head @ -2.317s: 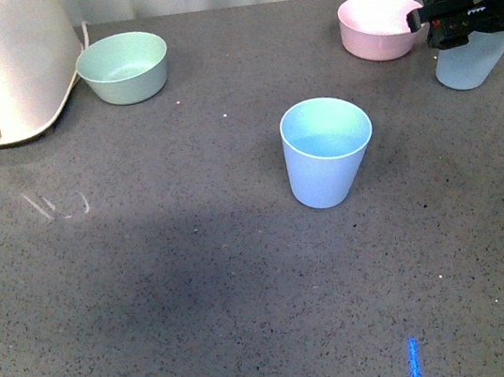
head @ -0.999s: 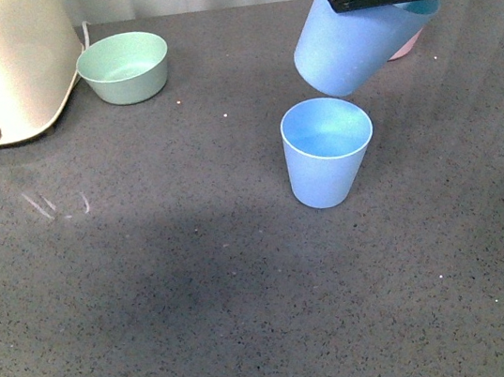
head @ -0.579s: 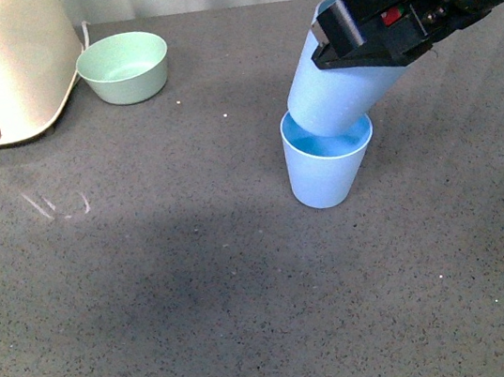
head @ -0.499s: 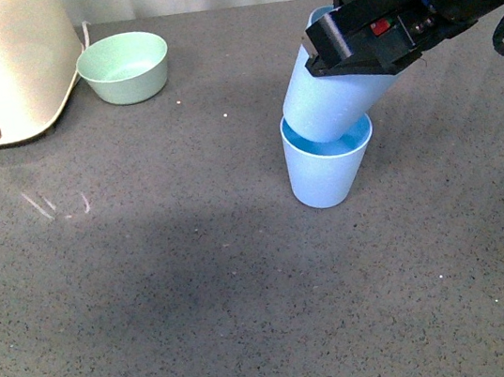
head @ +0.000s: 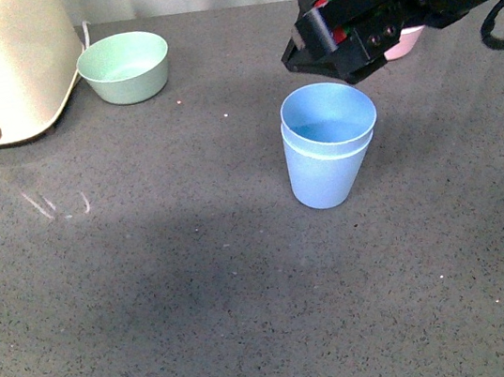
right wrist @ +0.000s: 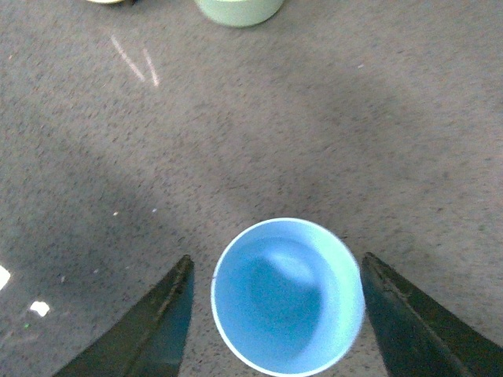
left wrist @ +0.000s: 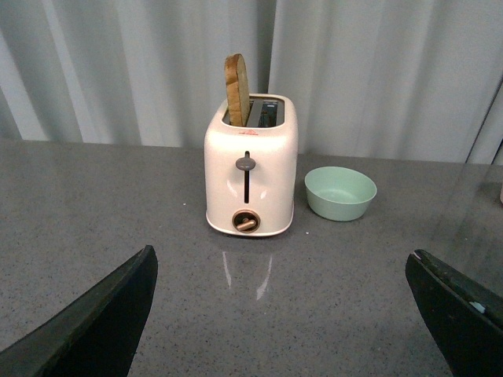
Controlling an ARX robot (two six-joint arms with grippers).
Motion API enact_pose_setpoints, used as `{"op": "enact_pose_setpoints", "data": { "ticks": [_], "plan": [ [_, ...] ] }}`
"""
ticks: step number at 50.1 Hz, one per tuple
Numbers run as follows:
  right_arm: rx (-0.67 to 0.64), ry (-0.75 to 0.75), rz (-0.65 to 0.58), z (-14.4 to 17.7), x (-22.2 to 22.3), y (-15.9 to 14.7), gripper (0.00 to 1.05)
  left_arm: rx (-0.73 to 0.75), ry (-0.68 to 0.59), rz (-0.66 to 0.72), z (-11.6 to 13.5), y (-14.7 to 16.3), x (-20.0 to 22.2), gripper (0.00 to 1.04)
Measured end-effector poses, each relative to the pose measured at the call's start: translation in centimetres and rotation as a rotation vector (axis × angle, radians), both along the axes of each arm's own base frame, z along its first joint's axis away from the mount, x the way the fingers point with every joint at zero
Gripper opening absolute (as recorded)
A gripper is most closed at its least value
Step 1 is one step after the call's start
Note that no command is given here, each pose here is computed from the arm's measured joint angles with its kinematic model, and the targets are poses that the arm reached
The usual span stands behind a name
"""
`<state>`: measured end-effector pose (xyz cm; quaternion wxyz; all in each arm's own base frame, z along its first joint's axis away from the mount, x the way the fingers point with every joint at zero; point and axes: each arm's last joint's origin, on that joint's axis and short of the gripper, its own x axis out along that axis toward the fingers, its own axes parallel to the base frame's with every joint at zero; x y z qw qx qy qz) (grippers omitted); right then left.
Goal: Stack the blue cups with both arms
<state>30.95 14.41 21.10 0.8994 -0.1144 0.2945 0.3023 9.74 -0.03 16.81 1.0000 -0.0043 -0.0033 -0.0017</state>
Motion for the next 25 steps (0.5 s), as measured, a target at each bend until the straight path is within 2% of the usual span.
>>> {"op": "enact_pose_setpoints", "data": {
  "ticks": [9, 16, 25],
  "plan": [
    [0.143, -0.122, -0.153, 2.8, -2.5, -4.2, 0.97, 0.0, 0.0, 0.0, 0.0, 0.0, 0.0, 0.96],
    [0.264, -0.23, -0.283, 4.7, -7.3, -7.6, 0.96, 0.0, 0.0, 0.0, 0.0, 0.0, 0.0, 0.96],
    [0.304, -0.257, -0.303, 5.3, -8.7, -8.2, 0.96, 0.0, 0.0, 0.0, 0.0, 0.0, 0.0, 0.96]
  ]
}}
